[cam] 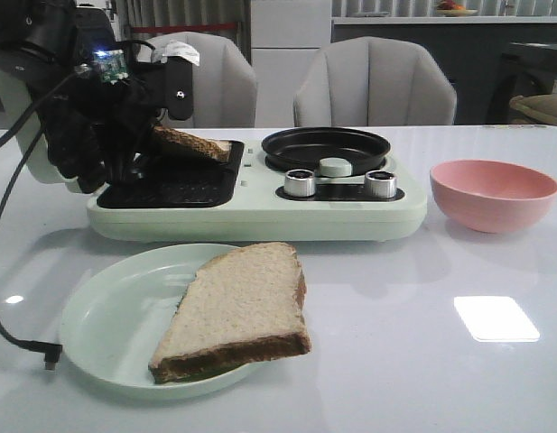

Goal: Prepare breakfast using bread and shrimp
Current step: 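Lower the slice onto the waffle plate and open the left gripper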

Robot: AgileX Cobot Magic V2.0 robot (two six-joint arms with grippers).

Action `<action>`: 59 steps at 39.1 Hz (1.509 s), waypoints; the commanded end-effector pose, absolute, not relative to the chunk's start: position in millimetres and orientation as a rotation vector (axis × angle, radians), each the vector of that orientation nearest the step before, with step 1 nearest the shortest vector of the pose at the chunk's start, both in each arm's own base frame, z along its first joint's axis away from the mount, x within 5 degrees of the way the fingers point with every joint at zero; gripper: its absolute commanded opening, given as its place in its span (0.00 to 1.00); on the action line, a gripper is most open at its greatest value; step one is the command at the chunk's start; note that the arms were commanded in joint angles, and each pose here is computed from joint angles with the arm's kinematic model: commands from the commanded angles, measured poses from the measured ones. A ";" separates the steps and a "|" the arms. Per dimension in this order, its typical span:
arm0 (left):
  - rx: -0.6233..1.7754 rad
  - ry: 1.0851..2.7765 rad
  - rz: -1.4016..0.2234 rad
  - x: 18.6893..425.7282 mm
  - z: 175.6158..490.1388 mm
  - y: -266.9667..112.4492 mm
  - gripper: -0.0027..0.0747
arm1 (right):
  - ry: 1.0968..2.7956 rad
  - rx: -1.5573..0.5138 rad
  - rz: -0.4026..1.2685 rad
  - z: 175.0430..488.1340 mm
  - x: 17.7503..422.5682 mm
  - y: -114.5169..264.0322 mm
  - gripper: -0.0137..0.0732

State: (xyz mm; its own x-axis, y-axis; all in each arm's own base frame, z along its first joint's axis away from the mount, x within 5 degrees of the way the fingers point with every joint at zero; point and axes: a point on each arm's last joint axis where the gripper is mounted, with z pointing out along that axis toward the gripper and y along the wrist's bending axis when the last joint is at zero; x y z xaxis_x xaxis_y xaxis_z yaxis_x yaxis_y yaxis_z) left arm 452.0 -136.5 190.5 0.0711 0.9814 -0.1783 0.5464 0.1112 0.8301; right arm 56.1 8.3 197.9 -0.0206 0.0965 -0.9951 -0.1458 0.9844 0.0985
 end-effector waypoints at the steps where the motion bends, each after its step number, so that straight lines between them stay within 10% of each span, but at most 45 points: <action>1: 1.438 1.573 0.703 455.9 220.3 -129.4 0.20 | 1.456 -0.042 0.185 212.3 53.2 7.6 0.33; 10: 1.415 1.594 0.631 457.5 213.6 -129.9 0.24 | 1.456 -0.042 0.185 212.3 53.2 7.6 0.33; 27: 1.399 1.589 0.564 455.3 213.8 -138.3 0.71 | 1.456 -0.042 0.185 212.3 53.2 7.6 0.33; 59: 1.285 1.713 0.581 424.9 227.6 -143.8 0.80 | 1.456 -0.042 0.185 212.3 53.2 7.6 0.33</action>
State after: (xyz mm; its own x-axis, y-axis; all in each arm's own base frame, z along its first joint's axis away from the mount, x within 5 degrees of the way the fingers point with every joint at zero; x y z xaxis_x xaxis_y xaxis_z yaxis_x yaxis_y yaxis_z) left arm 430.6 -145.4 190.9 -0.0436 0.9411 -0.3352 0.5807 0.2969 0.7581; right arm 56.1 8.3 197.9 -0.0209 0.0986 -0.9949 -0.1457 0.9842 0.1006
